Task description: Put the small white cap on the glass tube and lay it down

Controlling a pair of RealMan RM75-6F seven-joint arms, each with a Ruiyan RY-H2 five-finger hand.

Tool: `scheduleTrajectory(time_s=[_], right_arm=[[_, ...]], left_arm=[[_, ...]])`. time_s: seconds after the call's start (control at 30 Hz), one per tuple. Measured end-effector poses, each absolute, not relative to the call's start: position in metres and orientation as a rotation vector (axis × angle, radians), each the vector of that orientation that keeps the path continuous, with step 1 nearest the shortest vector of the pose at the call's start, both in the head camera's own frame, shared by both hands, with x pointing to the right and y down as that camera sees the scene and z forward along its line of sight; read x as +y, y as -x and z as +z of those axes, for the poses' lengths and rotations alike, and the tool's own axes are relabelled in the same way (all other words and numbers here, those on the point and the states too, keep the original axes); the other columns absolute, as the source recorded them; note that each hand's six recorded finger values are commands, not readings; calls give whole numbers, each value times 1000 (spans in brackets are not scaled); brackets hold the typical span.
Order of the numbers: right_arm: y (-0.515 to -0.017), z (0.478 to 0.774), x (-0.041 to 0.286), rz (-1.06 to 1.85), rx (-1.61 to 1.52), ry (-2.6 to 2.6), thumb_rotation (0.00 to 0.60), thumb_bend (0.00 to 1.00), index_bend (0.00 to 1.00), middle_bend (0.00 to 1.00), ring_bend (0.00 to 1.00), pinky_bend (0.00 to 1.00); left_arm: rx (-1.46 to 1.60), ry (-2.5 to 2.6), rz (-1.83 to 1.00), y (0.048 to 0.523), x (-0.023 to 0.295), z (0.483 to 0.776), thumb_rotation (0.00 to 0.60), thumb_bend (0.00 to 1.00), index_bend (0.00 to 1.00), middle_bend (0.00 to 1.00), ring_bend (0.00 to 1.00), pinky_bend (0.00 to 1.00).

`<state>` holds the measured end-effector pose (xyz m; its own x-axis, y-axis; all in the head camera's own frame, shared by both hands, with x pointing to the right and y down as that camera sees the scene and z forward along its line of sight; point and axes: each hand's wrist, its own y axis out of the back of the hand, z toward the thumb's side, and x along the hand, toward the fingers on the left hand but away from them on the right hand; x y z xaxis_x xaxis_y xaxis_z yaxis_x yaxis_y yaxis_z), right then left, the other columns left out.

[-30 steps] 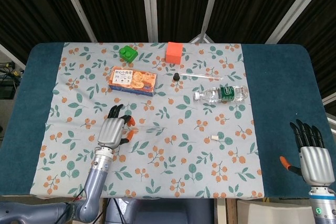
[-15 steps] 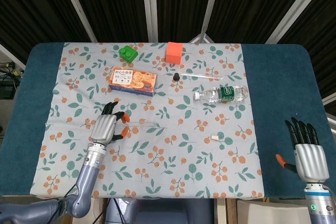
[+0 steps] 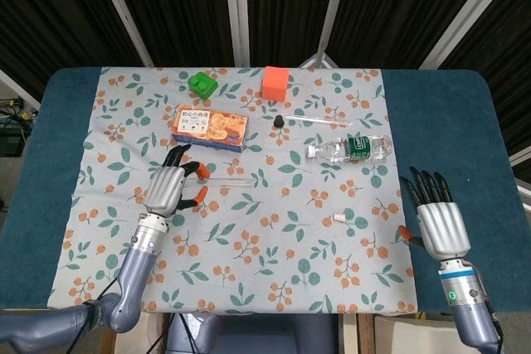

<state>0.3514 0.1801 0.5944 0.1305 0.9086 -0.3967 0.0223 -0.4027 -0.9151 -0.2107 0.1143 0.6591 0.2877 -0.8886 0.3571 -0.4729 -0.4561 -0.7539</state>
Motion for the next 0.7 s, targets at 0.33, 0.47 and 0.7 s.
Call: scheduleTrajectory(time_s=[0.33,0.47,0.7], right_arm=[[-328,631,181,1456,-855,1660,600,233,388,87,0,0],[-318,644,188,1471,-842,1681,600,232,406,101,0,0],[-302,668,198,1500,-852,1719,600,232,407,104,0,0]], left_arm=[[1201,2030,-1011,205,101,635,600,752,544,494,80,0],[1193,2027,-1009,204,100,632,600,753,544,494,80,0],[1182,2024,-1005,204,100,627,600,752,544,494,80,0]])
